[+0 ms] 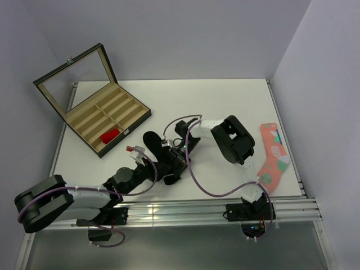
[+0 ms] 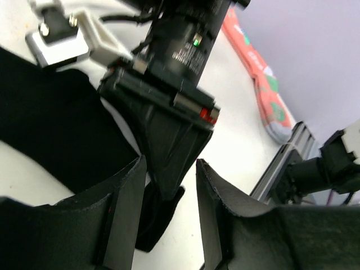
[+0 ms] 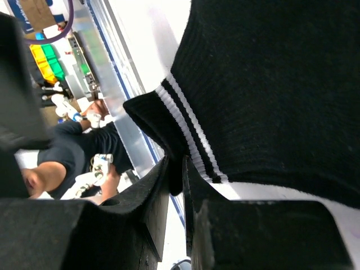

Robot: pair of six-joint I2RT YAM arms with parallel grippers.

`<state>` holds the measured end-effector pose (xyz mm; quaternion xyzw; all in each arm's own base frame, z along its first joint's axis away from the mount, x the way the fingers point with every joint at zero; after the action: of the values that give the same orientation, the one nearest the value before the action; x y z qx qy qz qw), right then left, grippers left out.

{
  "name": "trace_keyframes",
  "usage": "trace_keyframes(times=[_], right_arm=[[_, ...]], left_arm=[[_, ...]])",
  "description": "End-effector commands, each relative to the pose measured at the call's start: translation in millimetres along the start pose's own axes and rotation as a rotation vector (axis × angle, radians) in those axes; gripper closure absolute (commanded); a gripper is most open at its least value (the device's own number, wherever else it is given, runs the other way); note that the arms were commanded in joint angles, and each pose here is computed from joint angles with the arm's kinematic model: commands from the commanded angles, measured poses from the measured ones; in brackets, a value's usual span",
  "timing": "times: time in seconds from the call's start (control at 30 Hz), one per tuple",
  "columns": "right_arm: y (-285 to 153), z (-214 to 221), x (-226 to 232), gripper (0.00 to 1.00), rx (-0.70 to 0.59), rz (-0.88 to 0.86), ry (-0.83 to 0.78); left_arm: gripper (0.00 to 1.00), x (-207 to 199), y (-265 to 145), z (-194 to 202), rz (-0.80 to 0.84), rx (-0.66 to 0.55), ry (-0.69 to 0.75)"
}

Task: Roll the socks
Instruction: Roll the sock at the center of the board.

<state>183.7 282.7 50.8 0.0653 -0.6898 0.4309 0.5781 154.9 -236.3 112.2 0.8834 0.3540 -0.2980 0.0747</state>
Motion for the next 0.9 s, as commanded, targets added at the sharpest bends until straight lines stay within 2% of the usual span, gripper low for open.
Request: trace_keyframes(times=[0.0, 0.27, 0.67, 0.87], right_arm=[[-11, 0, 6, 0.79, -0.019, -0.023, 0.016], [-20, 10, 6, 0.79, -0.008, -0.057, 0.04], [-23, 11, 6, 0.79, -0.001, -0.064, 0.045], [-25, 7, 9, 0.8, -0.007, -0.062, 0.05]], left_arm=[[0.54, 34, -34, 43, -0.077, 0.101, 0.053], [0.55, 30, -32, 59, -0.061, 0.135, 0.044], [0.43, 17, -28, 54, 0.011, 0.117, 0.067], [0.4, 12, -23, 63, 0.047, 0.203, 0.125]])
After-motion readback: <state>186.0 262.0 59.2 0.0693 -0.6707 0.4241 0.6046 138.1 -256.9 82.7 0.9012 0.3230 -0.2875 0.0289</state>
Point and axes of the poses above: each gripper's point midway between its finger pads, its own y axis out along the fingers, its own x axis along the line the jaws close on, z = x × y, the point moved 4 cm from there along -y, back along the fingers, and after that the axes turned 4 degrees about y, right-handed, at the moved point
